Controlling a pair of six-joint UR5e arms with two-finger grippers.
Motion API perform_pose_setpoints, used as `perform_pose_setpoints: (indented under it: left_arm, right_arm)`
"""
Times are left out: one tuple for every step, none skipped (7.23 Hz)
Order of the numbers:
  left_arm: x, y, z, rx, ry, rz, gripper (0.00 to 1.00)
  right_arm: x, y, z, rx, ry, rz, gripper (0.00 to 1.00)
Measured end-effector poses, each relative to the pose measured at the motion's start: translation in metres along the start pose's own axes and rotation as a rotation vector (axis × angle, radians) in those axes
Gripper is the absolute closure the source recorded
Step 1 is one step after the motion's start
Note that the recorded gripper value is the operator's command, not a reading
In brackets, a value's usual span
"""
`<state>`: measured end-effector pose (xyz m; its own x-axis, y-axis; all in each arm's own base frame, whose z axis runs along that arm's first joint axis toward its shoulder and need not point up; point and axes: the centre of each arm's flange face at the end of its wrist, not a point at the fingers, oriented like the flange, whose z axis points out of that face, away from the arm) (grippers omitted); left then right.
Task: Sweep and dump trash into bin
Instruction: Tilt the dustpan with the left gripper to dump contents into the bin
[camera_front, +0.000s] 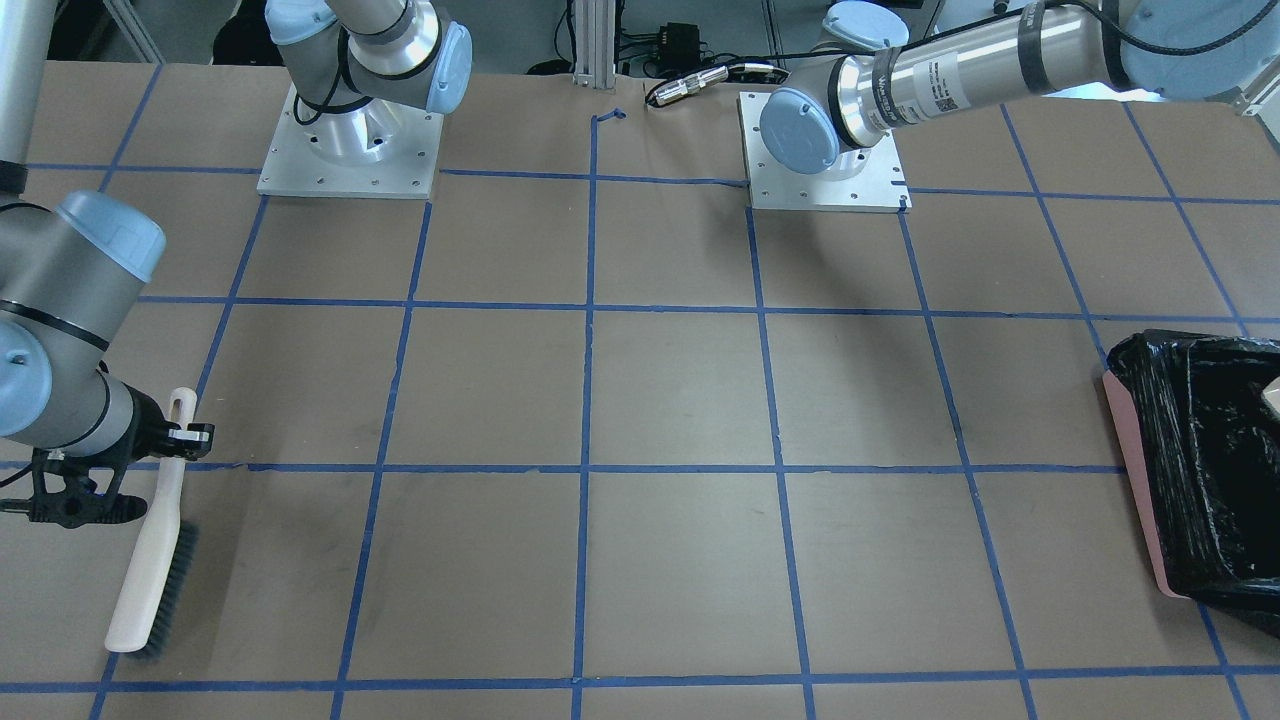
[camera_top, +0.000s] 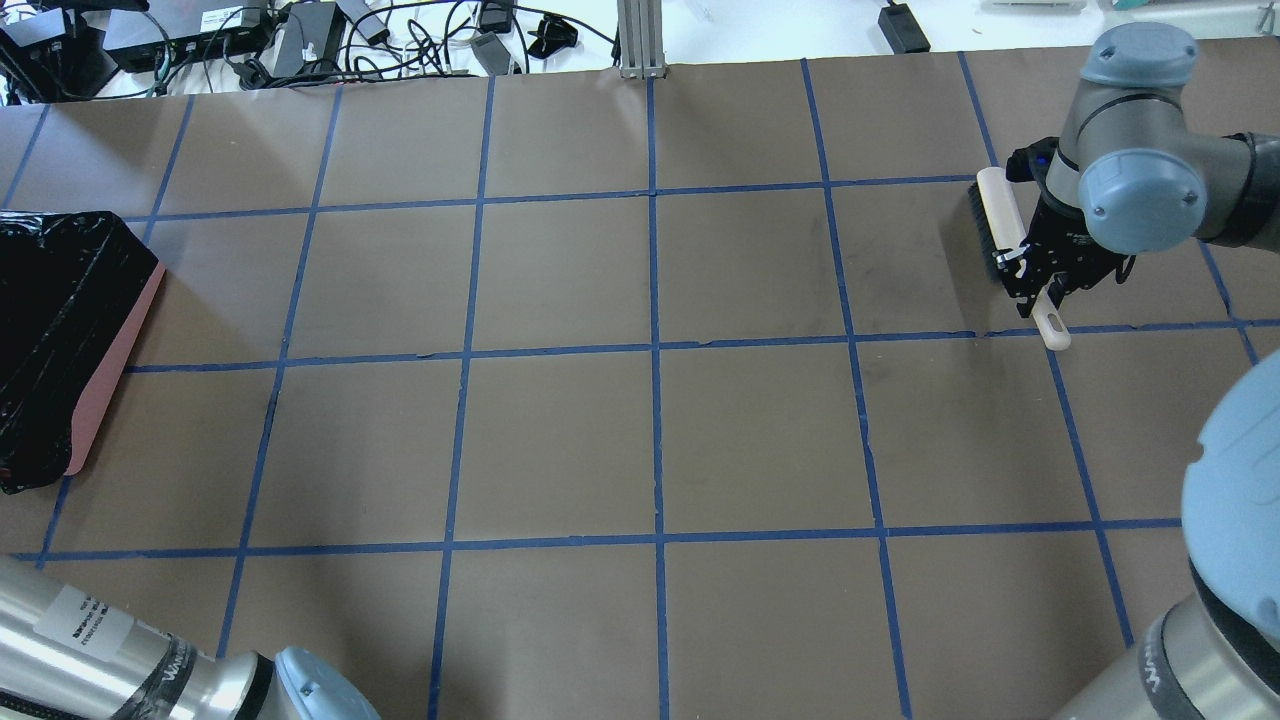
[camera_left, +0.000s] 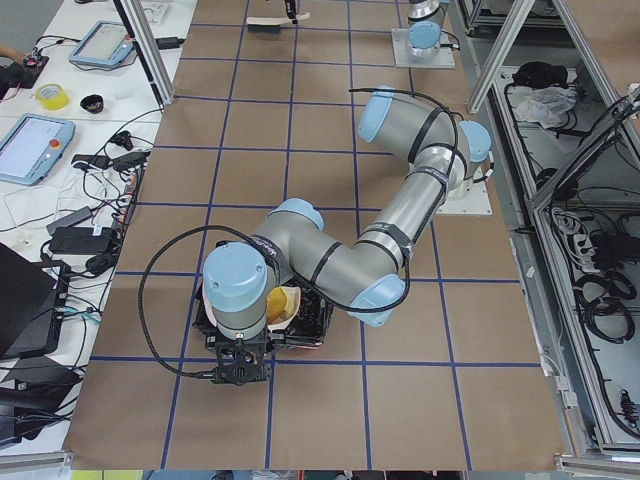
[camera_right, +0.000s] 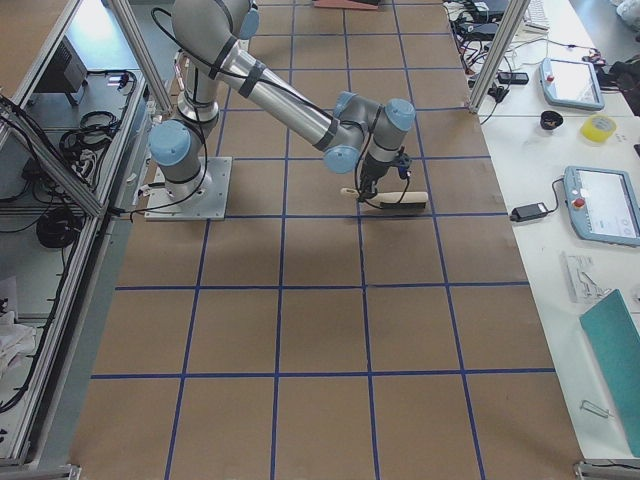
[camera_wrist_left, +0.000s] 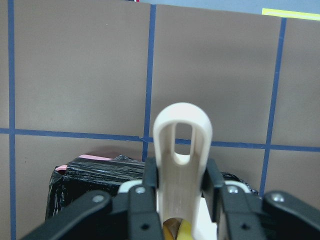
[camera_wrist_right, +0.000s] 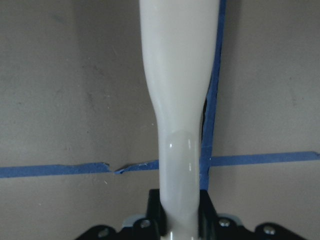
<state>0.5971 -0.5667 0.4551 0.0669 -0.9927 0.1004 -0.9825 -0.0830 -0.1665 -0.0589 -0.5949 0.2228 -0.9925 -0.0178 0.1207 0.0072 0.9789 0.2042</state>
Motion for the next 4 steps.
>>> perform_pose_setpoints:
  left_arm:
    - [0.010,0.009,-0.001,0.054,0.013,0.018,1.00]
    - [0.017,0.020,-0.005,0.114,0.024,0.037,1.00]
    - [0.024,0.037,-0.017,0.175,0.021,0.060,1.00]
    - [0.032,0.058,-0.033,0.228,0.004,0.083,1.00]
  right_arm:
    - [0.000,0.000,0.000,0.000,0.000,0.000,1.00]
    - [0.000,0.000,0.000,0.000,0.001,0.000,1.00]
    - [0.000,0.000,0.000,-0.001,0.001,0.000,0.84]
    - [0.000,0.000,0.000,0.001,0.000,0.001,0.66]
